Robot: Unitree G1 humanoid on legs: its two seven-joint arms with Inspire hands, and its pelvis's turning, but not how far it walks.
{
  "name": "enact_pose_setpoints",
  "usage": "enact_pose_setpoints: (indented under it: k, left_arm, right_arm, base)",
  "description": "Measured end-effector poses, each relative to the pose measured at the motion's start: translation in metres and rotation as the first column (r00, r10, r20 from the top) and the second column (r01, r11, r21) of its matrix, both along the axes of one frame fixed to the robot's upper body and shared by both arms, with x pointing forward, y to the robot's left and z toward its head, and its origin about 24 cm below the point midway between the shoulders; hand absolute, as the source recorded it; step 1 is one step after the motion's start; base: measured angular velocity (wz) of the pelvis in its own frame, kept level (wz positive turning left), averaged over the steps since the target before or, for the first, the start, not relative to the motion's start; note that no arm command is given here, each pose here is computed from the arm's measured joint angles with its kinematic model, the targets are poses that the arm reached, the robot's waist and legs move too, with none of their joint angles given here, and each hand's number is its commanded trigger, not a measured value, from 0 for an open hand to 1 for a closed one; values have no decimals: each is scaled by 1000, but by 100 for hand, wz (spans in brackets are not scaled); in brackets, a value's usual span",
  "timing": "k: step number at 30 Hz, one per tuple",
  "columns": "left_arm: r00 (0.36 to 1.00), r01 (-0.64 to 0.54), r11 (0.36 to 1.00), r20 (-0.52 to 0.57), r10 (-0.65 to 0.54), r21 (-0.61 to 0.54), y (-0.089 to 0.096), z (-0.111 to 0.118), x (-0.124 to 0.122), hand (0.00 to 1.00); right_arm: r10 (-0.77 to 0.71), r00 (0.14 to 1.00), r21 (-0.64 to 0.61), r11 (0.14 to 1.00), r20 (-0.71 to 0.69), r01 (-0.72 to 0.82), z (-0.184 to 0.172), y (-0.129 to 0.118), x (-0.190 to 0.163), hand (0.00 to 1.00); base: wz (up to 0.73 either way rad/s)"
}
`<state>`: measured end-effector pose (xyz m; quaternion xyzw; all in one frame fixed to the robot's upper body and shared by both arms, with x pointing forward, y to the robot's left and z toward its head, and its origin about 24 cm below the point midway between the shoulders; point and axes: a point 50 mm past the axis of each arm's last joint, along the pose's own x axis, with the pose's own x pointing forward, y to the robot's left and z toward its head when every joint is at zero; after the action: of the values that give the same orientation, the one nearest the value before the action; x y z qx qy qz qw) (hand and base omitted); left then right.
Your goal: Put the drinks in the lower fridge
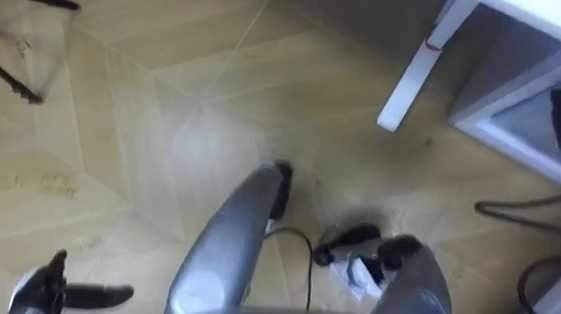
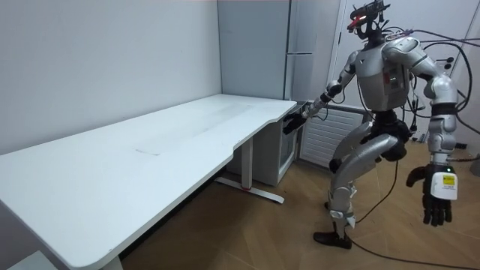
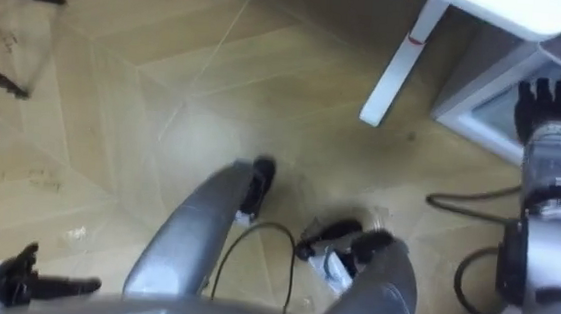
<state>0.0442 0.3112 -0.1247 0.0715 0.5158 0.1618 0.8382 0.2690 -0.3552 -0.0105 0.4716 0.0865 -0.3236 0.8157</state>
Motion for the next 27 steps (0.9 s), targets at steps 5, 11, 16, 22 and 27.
enact_pose_setpoints:
  k: [5,11,16,22,27]
  left_arm:
    - [1000,17,1000,20,-17,24,3,1,10,0]
    - [1000,-12,1000,15,12,19,4,0,4,0]
    - [993,-113,994,24,114,-4,2,-3,-10,0]
    - [981,-195,980,5,195,-25,-5,-9,-26,0]
    - [975,-221,975,-6,221,-25,-12,-13,-28,0]
  right_arm:
    - [241,933,-134,950,-267,-284,-34,-3,-44,0]
    - [331,824,-128,894,-459,-430,-58,-10,-91,0]
    - [329,758,-113,878,-563,-465,-72,-19,-139,0]
    - [299,737,-213,832,-606,-512,-60,-27,-133,0]
    - [247,746,-293,809,-618,-510,-48,-36,-126,0]
  base:
    - [-17]
    - [-24]
    - [-25]
    - [-41]
    - [-26]
